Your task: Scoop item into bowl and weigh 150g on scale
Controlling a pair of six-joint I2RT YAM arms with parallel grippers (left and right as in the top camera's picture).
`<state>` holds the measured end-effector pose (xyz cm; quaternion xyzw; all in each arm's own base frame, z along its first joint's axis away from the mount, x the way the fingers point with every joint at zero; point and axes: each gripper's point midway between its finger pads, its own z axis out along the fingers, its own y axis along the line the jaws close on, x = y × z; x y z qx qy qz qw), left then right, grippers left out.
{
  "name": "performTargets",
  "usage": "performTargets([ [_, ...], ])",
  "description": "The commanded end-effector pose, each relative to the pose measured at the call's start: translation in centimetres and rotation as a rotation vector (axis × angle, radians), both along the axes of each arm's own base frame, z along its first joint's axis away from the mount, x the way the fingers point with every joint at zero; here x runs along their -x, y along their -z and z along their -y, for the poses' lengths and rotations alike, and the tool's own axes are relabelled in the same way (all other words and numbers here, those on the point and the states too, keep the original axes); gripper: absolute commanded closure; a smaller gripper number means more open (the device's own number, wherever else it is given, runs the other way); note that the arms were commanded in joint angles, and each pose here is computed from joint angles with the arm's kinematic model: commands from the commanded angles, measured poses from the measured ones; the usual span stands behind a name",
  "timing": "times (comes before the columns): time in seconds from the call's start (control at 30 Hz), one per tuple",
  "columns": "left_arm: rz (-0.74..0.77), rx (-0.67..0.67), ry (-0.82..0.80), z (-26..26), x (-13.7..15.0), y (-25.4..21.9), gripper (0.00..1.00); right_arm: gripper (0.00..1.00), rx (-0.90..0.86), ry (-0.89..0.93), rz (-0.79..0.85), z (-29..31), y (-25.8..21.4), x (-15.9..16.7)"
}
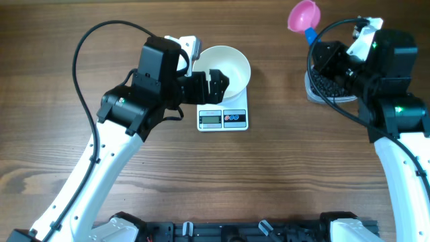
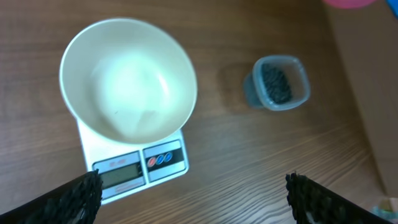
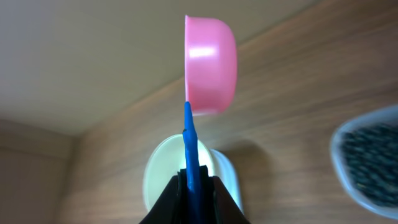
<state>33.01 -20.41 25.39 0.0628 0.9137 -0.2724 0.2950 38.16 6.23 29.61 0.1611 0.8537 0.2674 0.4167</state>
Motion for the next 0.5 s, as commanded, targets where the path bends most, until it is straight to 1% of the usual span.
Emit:
performTargets([
  [0.0, 0.007, -0.052, 0.017, -0.3, 0.4, 0.2, 0.3, 0.96, 0.148, 0.045, -0.013, 2.0, 0.7, 0.2],
  [0.03, -0.004, -0.058, 0.022, -0.2, 0.6, 0.5, 0.4, 0.96, 0.163, 0.073, -0.036, 2.5, 1.2, 0.4],
  [0.07, -0.026, -0.068, 0.028, -0.1, 0.9, 1.0, 0.54, 0.96, 0.176, 0.089, -0.055, 2.9, 1.6, 0.6],
  [0.1, -0.041, -0.076, 0.034, -0.1, 1.3, 1.3, 0.85, 0.96, 0.184, 0.095, -0.071, 3.1, 1.9, 0.8],
  [0.13, -0.057, -0.084, 0.041, 0.1, 1.6, 1.8, 0.96, 0.96, 0.183, 0.093, -0.088, 3.0, 2.3, 1.0],
  [0.17, -0.074, -0.092, 0.053, 0.3, 2.0, 2.3, 0.96, 0.95, 0.172, 0.088, -0.106, 2.9, 2.6, 1.3],
  [0.2, -0.084, -0.098, 0.067, 0.8, 2.2, 2.9, 0.96, 0.91, 0.156, 0.101, -0.126, 2.9, 2.9, 1.5],
  [0.37, -0.132, -0.142, 0.125, 2.7, 3.3, 6.2, 0.96, 0.96, 0.158, 0.107, -0.13, 3.0, 3.1, 1.5],
  [0.43, -0.163, -0.189, 0.121, 2.6, 3.5, 8.0, 0.96, 0.95, 0.159, 0.107, -0.131, 3.0, 3.1, 1.5],
  [0.47, -0.187, -0.213, 0.117, 2.3, 3.8, 9.0, 0.96, 0.92, 0.159, 0.107, -0.131, 3.0, 3.1, 1.5],
])
